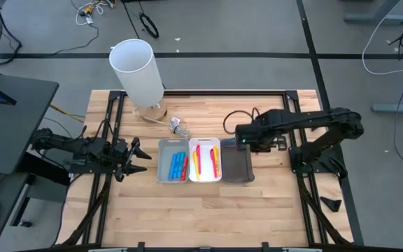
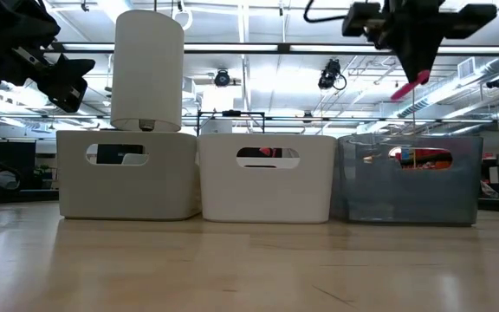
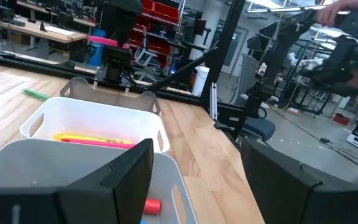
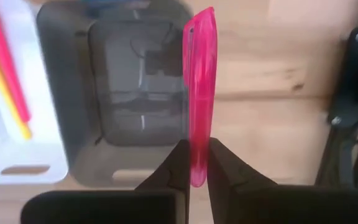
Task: Pick & Place Markers
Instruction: Put the small pink pen into the black bin
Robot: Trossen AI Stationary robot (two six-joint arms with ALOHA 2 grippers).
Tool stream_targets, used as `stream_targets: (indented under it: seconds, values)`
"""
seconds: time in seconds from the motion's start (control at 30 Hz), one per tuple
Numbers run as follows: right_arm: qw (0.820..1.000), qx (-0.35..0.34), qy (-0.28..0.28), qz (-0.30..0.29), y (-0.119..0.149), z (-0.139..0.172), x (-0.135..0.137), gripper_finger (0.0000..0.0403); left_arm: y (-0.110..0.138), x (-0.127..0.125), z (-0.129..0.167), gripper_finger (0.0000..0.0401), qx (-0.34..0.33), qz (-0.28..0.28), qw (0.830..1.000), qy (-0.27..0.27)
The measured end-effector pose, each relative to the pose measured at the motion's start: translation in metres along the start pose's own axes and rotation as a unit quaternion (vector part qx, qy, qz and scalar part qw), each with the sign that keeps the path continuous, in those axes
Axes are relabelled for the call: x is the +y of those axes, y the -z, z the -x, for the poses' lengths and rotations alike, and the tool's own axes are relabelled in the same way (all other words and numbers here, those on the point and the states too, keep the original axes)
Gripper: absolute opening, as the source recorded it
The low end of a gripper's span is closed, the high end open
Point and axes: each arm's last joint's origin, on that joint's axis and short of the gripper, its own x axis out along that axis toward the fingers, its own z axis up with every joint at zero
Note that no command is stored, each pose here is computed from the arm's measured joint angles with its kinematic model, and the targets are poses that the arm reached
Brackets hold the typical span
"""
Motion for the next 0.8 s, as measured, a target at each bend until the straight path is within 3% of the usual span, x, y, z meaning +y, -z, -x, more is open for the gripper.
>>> stream_targets:
  seconds: [0.37,0.8]
  values:
    - [1.000,0.017,-0.004,-0.004,0.042,0.004,0.025,0.0027,0.000,0.000,0.000,0.0248,0.000,0.000,1.000,0.000]
    - [1.000,0.014,-0.002,0.016,0.036,-0.002,0.031,0.0027,0.000,0.000,0.000,0.0248,0.000,0.000,1.000,0.000]
